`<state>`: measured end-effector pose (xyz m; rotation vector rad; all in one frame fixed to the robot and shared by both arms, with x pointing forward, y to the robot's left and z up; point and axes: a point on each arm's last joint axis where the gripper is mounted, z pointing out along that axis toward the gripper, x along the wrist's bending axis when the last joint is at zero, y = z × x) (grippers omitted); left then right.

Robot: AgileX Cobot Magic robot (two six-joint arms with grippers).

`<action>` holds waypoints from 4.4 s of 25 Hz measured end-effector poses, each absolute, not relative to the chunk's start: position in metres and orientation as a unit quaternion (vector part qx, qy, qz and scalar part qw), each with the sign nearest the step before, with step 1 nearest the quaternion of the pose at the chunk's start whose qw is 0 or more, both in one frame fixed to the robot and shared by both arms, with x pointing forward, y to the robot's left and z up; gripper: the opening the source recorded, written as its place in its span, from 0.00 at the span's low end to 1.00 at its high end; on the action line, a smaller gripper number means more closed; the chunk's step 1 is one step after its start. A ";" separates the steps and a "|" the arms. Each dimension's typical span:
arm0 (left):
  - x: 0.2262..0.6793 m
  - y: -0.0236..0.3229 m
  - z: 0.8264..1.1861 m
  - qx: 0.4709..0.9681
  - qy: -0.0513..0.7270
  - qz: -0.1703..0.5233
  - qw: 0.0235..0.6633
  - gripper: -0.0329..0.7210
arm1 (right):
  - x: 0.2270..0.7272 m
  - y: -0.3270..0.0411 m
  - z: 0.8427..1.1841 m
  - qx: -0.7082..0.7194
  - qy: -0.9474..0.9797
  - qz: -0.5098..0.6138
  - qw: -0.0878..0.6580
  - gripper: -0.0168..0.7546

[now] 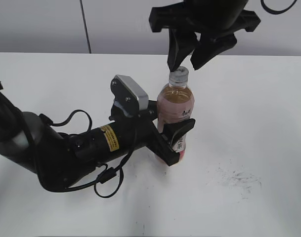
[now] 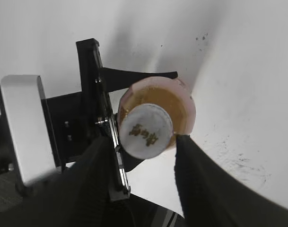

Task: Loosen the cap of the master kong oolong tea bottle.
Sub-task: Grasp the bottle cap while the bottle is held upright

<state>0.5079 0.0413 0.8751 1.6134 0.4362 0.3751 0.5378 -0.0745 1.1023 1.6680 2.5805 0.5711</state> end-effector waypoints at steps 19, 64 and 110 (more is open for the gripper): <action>0.508 0.041 0.875 0.711 0.193 0.165 0.656 0.56 | 0.545 -0.068 1.084 0.513 0.844 0.159 0.000 0.37; 0.507 0.041 0.875 0.712 0.189 0.164 0.656 0.56 | 0.548 -0.067 1.088 0.554 0.816 0.166 0.003 0.71; 0.506 0.040 0.875 0.714 0.184 0.161 0.656 0.56 | 0.540 -0.069 1.105 0.371 0.909 0.188 0.031 0.77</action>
